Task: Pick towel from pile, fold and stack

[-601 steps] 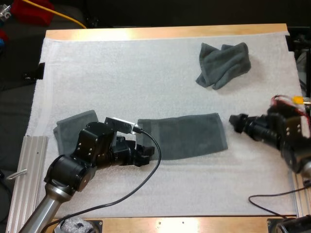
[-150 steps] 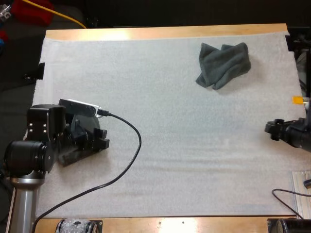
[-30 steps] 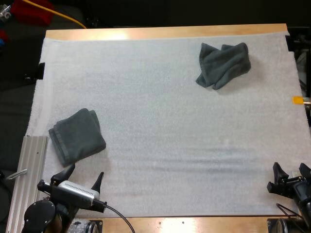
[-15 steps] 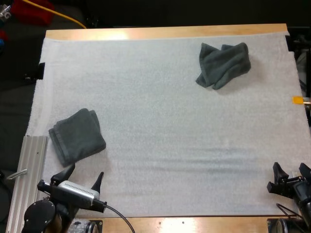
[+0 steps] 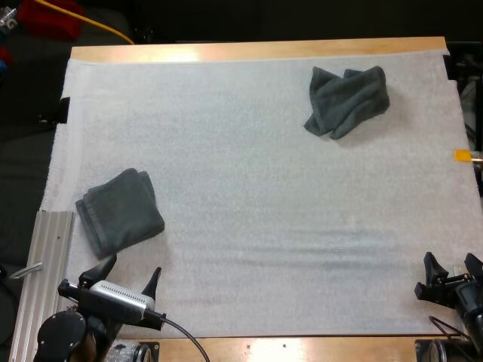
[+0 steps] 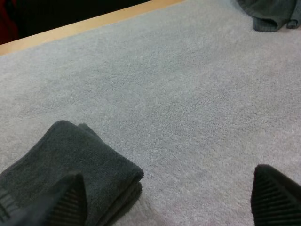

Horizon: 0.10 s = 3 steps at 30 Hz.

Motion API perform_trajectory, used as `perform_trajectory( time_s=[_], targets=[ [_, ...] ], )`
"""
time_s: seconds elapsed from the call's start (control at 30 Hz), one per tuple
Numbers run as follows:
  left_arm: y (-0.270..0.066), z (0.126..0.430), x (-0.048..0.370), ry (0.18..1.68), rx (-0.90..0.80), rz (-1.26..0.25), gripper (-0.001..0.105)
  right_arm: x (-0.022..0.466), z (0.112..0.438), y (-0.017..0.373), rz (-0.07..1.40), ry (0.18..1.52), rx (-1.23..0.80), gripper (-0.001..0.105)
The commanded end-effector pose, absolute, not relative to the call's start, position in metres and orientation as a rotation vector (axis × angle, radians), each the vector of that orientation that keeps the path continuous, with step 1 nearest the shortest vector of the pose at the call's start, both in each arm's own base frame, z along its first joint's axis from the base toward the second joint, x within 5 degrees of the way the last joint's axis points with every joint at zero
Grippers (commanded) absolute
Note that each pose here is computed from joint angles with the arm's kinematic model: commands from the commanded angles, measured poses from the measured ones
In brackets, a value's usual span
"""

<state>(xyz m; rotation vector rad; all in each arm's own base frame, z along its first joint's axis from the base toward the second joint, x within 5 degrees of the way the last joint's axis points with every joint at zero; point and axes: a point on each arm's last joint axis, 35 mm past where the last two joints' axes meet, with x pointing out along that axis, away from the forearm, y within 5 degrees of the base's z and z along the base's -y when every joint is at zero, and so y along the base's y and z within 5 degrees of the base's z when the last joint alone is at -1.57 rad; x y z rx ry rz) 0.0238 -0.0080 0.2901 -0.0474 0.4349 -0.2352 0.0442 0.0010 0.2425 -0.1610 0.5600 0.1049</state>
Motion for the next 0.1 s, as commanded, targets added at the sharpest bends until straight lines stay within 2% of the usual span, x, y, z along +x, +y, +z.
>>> perform_trajectory(
  time_s=[0.0, 0.07],
  targets=[
    [-0.0081, 0.2917, 0.0263, 0.432, -0.050, -0.236, 0.069, 0.0447, 0.2440, 0.0011, 0.107, 0.556, -0.164, 0.067],
    [-0.0081, 0.2917, 0.0263, 0.432, -0.050, -0.236, 0.069, 0.0447, 0.2440, 0.0011, 0.107, 0.556, -0.164, 0.067]
  ],
)
